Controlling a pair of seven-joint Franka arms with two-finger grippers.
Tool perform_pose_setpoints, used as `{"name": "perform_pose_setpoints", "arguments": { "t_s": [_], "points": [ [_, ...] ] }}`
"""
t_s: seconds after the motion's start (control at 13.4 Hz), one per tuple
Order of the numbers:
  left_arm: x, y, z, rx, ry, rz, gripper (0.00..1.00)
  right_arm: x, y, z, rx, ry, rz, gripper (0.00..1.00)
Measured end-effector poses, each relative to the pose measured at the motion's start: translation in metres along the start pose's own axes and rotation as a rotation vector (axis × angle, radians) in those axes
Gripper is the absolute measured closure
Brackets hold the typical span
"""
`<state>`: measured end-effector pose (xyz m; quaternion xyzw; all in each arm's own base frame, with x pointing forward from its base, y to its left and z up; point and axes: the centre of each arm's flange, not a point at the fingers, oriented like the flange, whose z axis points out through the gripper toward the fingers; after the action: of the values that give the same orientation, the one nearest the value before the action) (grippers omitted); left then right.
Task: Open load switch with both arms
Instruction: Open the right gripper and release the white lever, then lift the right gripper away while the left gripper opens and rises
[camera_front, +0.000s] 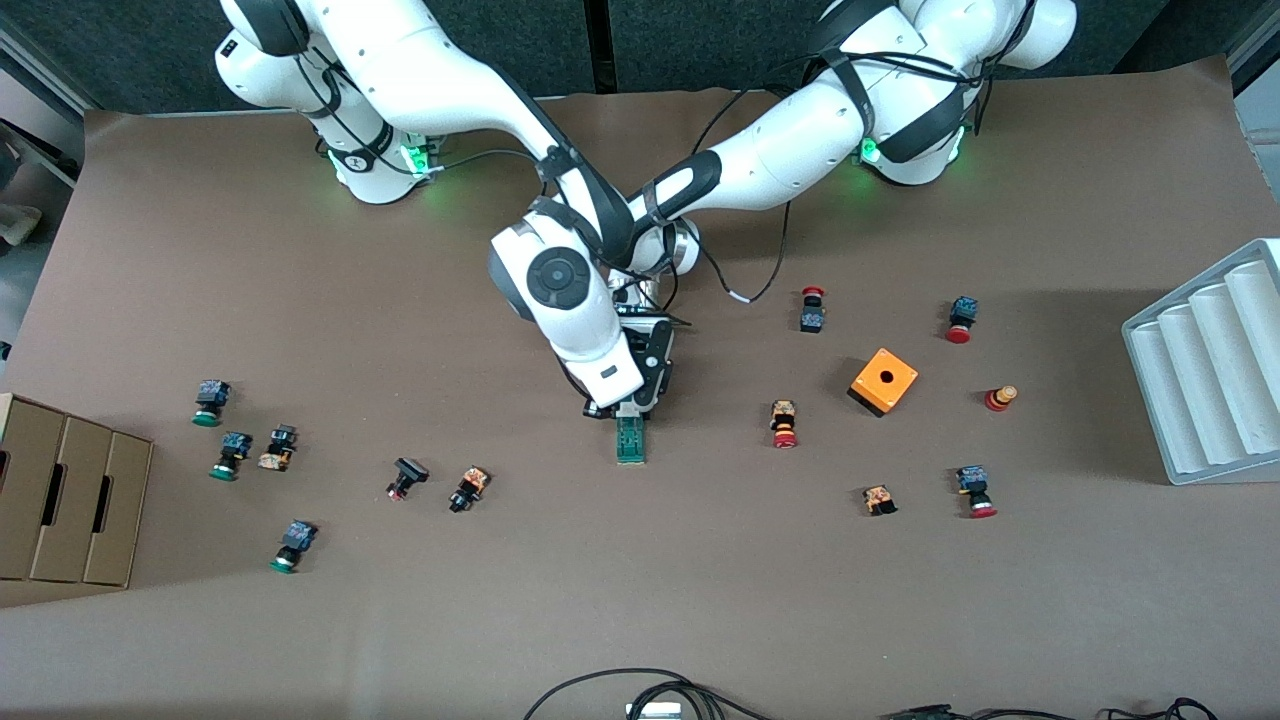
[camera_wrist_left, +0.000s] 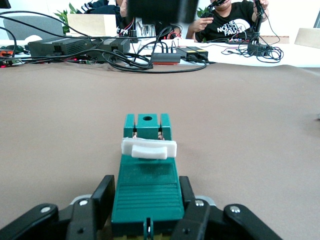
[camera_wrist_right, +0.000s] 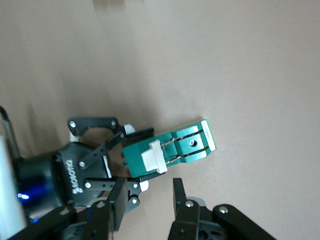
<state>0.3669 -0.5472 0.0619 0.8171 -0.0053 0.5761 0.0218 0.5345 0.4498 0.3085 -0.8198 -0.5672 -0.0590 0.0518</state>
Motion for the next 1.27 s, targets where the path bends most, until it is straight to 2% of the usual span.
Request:
{"name": "perform_pose_setpoints", "arguments": {
  "t_s": [0.15, 0.3, 0.52, 0.6, 0.97, 1.27],
  "points": [
    [0.000, 0.000, 0.000, 0.000, 0.000, 0.000, 0.41, -0.002, 0.008, -0.018, 0.021, 0.047, 0.051, 0.51],
    [0.000, 0.000, 0.000, 0.000, 0.000, 0.000, 0.41, -0.004, 0.016, -0.030, 0.038, 0.084, 0.099, 0.35],
    [0.000, 0.000, 0.000, 0.000, 0.000, 0.000, 0.41, -0.003, 0.021, -0.051, 0.030, 0.115, 0.161, 0.06],
    [0.000, 0.000, 0.000, 0.000, 0.000, 0.000, 0.40, -0.003, 0.023, -0.060, 0.025, 0.126, 0.192, 0.00],
    [0.000, 0.000, 0.000, 0.000, 0.000, 0.000, 0.40, -0.017, 0.046, -0.106, 0.001, 0.171, 0.387, 0.00],
    [0.000, 0.000, 0.000, 0.001, 0.001, 0.000, 0.39, -0.046, 0.080, -0.127, -0.006, 0.158, 0.460, 0.00]
  ]
}}
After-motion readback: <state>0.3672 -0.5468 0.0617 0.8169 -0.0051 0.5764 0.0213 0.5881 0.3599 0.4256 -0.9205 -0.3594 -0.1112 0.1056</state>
